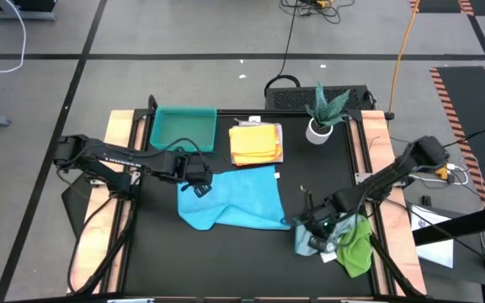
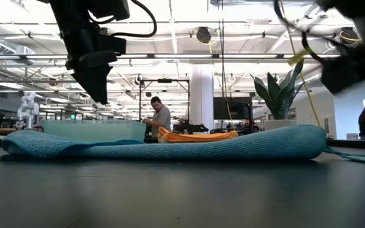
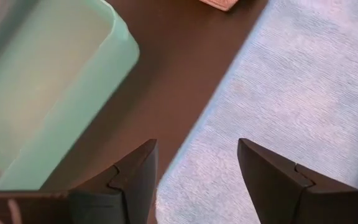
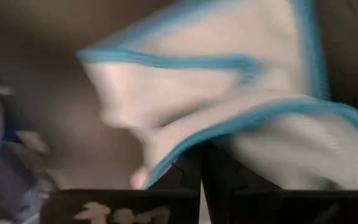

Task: Fold microfiber towels
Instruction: Fold the blue microfiber towel

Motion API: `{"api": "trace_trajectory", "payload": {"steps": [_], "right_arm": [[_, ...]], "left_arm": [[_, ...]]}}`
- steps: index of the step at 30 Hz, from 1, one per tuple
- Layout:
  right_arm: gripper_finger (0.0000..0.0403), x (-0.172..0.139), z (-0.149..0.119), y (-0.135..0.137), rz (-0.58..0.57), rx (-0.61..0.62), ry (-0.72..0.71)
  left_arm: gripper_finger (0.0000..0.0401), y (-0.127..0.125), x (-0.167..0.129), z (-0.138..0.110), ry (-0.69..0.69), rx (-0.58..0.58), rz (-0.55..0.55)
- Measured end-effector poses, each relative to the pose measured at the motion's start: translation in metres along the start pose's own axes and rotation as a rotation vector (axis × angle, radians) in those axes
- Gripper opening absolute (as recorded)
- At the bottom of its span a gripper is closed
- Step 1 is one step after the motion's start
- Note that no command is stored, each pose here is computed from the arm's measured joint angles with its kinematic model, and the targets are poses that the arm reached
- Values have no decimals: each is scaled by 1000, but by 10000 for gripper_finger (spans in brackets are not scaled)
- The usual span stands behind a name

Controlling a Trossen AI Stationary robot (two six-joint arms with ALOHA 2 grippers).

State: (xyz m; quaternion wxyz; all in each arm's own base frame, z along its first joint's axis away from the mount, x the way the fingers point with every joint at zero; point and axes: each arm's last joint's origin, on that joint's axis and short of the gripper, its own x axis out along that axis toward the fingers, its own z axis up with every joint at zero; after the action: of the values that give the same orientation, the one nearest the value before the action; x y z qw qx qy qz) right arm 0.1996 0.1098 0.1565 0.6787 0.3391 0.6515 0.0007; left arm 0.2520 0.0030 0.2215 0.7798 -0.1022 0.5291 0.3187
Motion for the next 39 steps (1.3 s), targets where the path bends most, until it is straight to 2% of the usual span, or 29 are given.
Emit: {"api": "trace_trajectory", "payload": {"steps": [4, 8, 11, 14, 16, 19, 23, 27, 35, 39], "right_arm": [[0, -33, 10, 14, 215, -33, -185], [0, -63, 20, 13, 269, -31, -460], [0, -80, 25, 5, 277, 3, -565], [0, -94, 30, -1, 301, 1, -634], [0, -102, 34, -2, 319, -34, -691], [0, -110, 41, -3, 345, -77, -764], [0, -116, 46, -6, 360, -135, -795], [0, -117, 47, -7, 360, -181, -780], [0, -116, 47, -7, 350, -266, -773], [0, -116, 46, -6, 355, -302, -762]], "left_arm": [[225, -2, 0, -1, 32, -2, -51], [225, -10, -4, -6, 9, -6, -52], [217, -21, -11, -14, -43, -19, -30], [199, -34, -20, -25, -53, -99, -66], [185, -45, -26, -35, -35, -193, -120], [169, -58, -35, -50, 60, -329, -214], [162, -72, -45, -68, 244, -451, -313], [161, -88, -51, -79, 249, -571, -424], [161, -92, -48, -107, 307, -743, -373], [161, -96, -43, -120, 337, -830, -400]]}}
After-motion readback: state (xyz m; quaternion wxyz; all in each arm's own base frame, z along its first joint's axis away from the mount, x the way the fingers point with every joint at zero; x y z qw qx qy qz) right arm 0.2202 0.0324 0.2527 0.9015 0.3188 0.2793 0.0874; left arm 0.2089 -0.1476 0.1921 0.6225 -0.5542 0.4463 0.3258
